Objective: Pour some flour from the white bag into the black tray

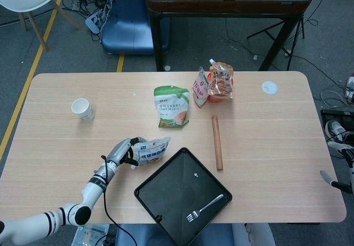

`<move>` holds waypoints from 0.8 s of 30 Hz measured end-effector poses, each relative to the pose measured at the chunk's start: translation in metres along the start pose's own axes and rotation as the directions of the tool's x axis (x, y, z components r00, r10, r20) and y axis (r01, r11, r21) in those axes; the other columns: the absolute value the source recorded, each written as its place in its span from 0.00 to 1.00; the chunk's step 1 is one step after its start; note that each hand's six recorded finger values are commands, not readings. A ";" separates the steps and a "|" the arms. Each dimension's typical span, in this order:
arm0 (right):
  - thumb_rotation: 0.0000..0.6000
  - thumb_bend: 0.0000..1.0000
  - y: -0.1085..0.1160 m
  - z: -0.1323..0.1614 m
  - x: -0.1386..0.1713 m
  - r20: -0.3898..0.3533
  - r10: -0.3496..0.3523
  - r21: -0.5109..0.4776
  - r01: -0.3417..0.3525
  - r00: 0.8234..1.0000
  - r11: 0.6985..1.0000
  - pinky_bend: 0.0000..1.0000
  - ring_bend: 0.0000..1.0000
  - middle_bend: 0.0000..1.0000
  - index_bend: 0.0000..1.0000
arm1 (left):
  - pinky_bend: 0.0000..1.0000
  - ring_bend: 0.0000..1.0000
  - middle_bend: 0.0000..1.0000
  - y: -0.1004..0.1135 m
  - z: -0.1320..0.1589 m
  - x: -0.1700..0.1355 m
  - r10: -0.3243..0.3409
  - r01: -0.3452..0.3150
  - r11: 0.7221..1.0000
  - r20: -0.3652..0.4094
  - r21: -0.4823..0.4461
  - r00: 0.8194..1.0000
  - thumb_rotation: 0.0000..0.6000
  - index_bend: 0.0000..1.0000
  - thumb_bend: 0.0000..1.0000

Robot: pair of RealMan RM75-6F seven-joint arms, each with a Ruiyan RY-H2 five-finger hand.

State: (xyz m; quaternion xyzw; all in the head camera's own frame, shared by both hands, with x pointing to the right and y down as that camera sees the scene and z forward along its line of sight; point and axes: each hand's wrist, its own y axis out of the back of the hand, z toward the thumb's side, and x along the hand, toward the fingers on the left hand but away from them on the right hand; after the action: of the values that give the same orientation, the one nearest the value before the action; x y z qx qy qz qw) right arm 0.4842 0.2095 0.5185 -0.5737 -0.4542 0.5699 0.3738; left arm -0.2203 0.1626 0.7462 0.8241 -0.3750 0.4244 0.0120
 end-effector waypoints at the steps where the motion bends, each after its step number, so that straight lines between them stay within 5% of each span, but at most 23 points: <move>1: 1.00 0.16 0.000 0.000 0.000 0.001 0.000 0.000 0.000 1.000 1.000 0.20 0.19 0.33 0.28 | 0.50 0.26 0.36 -0.001 0.000 0.000 -0.004 0.004 1.000 0.000 0.003 1.000 1.00 0.22 0.31; 9: 1.00 0.16 0.001 -0.002 0.001 0.009 -0.003 0.001 0.003 1.000 1.000 0.20 0.19 0.34 0.28 | 0.44 0.18 0.25 -0.001 0.006 -0.004 -0.013 0.013 1.000 0.022 -0.007 1.000 1.00 0.13 0.31; 24: 1.00 0.16 -0.001 -0.002 0.001 0.011 -0.002 0.000 0.002 1.000 1.000 0.20 0.19 0.34 0.28 | 0.44 0.19 0.25 -0.017 0.030 -0.023 -0.094 0.096 0.995 0.095 -0.017 0.991 1.00 0.16 0.31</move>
State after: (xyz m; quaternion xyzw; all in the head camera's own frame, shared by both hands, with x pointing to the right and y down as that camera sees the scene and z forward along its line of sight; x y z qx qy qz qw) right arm 0.4865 0.2106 0.5191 -0.5703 -0.4568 0.5726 0.3717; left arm -0.1972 0.1785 0.7154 0.8598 -0.3400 0.3802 0.0232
